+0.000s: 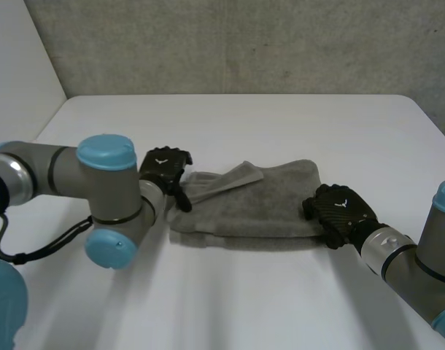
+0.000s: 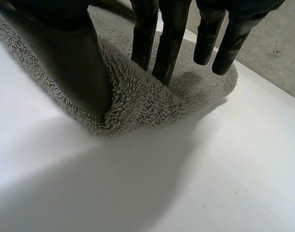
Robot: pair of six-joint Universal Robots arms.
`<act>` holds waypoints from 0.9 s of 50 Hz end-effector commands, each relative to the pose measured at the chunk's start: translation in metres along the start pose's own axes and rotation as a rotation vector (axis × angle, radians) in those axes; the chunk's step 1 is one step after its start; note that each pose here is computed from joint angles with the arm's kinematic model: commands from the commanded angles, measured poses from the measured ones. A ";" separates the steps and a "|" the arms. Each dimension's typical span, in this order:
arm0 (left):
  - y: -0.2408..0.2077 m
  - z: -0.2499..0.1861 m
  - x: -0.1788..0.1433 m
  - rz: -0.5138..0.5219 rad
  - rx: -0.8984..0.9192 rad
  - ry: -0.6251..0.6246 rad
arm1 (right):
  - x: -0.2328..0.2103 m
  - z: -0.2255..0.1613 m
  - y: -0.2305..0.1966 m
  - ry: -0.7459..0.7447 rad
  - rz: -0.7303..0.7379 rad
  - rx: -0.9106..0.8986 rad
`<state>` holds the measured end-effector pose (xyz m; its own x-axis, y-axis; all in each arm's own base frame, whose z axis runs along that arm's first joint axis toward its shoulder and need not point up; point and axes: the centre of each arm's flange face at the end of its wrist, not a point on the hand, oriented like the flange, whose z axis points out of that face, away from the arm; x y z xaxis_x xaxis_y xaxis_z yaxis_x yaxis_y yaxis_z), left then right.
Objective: Fold the towel.
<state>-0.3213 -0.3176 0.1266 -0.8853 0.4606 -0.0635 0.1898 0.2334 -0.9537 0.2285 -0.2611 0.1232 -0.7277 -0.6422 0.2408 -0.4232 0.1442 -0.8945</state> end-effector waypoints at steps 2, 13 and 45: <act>0.002 -0.001 -0.007 -0.007 -0.006 -0.015 | -0.001 -0.001 0.001 -0.003 0.001 -0.005; 0.005 -0.005 -0.009 -0.005 -0.017 -0.016 | -0.001 -0.006 0.003 0.001 0.008 -0.017; -0.004 0.031 0.043 0.018 0.158 0.135 | -0.004 -0.007 0.003 -0.006 0.007 -0.020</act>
<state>-0.3668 -0.3173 0.1198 -0.8121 0.5815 -0.0483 0.1399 0.1137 -0.9836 0.2262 -0.2533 0.1228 -0.7274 -0.6453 0.2333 -0.4283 0.1612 -0.8891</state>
